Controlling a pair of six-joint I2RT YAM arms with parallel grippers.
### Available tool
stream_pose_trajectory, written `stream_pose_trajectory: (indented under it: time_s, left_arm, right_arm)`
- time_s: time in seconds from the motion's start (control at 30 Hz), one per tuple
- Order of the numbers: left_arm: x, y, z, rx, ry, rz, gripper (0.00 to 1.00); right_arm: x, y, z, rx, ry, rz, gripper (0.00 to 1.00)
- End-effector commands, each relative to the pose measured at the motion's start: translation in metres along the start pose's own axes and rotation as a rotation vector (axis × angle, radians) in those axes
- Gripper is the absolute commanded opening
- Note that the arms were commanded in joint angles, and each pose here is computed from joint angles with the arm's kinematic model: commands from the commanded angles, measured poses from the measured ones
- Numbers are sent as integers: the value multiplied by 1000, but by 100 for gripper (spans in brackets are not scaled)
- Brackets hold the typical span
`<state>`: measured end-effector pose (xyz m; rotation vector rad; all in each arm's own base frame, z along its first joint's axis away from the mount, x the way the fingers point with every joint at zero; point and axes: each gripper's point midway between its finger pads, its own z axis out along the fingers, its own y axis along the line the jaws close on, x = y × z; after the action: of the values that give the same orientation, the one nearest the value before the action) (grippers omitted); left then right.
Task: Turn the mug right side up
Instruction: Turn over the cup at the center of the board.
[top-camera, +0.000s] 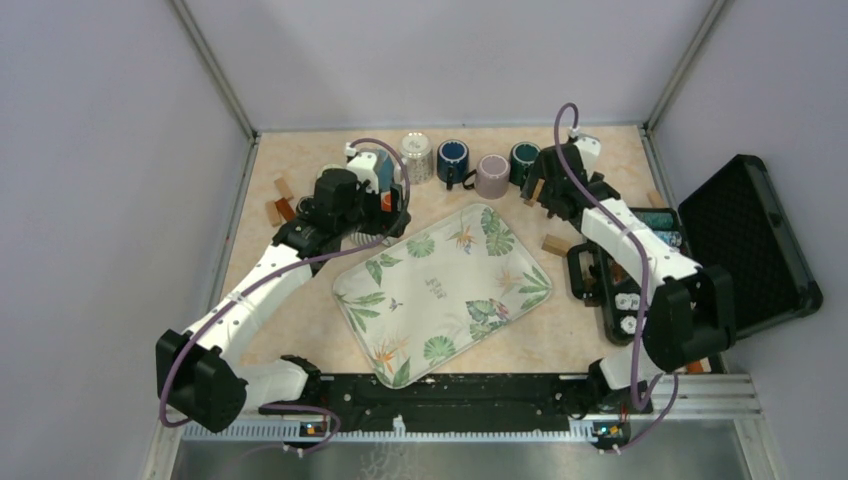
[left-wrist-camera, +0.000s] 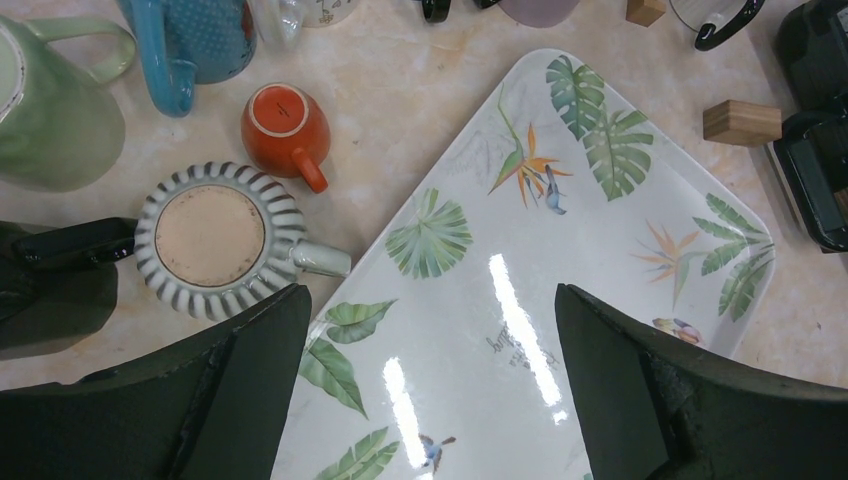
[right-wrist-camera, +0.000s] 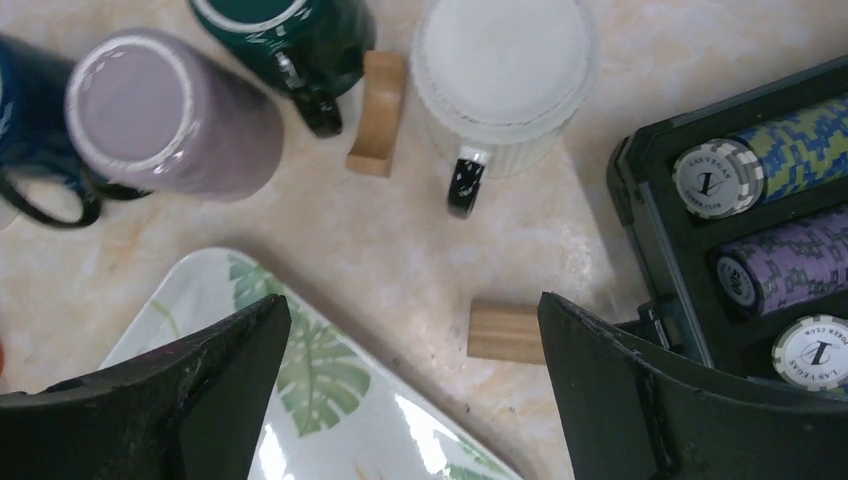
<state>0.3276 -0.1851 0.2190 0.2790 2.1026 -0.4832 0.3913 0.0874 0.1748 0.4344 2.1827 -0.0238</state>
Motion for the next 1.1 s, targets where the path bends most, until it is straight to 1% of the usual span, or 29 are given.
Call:
stream_pose_trajectory:
  time_s: [0.0, 0.17, 0.33, 0.47, 0.63, 1.07]
  left_arm:
    - [-10, -5, -5, 28, -51, 12, 98]
    - [-11, -6, -7, 32, -55, 10, 98]
    - [-10, -6, -9, 33, -59, 7, 98]
    - [-10, -5, -10, 27, -66, 7, 98]
    - [-8, -2, -10, 18, -62, 13, 98]
    - [1, 1, -8, 7, -41, 15, 98]
  right_arm:
    - [-28, -15, 23, 67, -53, 91, 93]
    - [-28, -21, 52, 113, -47, 123, 84]
    - [-28, -28, 79, 190, -53, 126, 71]
    - [-28, -25, 94, 202, -46, 130, 63]
    - [-22, -27, 103, 229, -36, 133, 60]
    - [-4, -34, 115, 276, -20, 179, 47]
